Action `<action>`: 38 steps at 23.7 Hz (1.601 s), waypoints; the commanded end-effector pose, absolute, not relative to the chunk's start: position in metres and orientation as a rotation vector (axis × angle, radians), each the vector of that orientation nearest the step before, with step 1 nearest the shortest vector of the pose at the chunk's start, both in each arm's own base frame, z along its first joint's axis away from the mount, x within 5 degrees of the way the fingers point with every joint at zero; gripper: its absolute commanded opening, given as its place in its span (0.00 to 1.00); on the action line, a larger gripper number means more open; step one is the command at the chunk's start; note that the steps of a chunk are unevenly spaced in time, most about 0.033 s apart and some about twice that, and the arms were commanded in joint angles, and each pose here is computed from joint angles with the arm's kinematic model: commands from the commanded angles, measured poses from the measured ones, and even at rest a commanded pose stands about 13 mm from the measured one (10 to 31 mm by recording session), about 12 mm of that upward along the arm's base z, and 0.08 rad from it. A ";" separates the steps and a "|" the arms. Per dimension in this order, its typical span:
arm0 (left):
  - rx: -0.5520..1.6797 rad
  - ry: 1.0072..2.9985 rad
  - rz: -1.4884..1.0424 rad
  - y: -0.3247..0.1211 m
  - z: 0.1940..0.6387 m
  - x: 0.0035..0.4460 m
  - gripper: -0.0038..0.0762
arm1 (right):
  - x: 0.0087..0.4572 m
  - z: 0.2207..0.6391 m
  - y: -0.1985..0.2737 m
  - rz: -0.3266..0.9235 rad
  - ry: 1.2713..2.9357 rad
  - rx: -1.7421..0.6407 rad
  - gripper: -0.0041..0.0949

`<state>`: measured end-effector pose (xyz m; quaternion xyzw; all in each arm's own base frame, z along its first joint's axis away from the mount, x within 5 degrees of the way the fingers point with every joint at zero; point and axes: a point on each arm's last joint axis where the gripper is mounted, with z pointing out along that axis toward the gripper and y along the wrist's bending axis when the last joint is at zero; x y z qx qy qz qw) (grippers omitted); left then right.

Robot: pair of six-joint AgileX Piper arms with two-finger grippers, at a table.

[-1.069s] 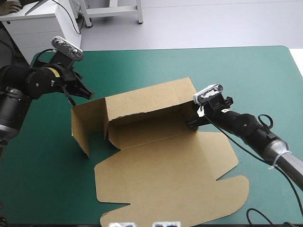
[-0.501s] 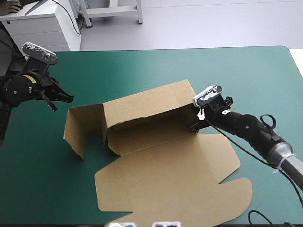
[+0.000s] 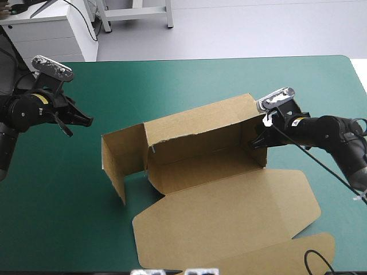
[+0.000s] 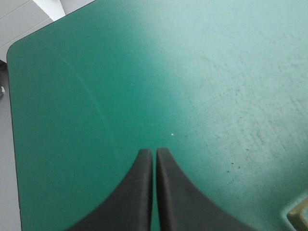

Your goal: Fold the box

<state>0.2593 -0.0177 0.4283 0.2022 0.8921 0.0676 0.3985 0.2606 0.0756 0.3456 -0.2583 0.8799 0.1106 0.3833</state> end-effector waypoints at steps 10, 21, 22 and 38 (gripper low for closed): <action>0.463 2.152 0.135 -0.019 0.447 0.252 0.06 | 0.271 0.381 0.063 0.183 2.445 -0.478 0.02; 0.461 2.152 0.125 -0.020 0.447 0.252 0.06 | 0.369 0.328 0.082 0.222 2.596 -0.408 0.03; 0.461 2.152 0.125 -0.020 0.447 0.252 0.06 | 0.373 0.326 0.082 0.223 2.602 -0.410 0.03; 0.463 2.151 0.126 -0.020 0.447 0.252 0.06 | 0.391 0.335 0.086 0.220 2.593 -0.463 0.52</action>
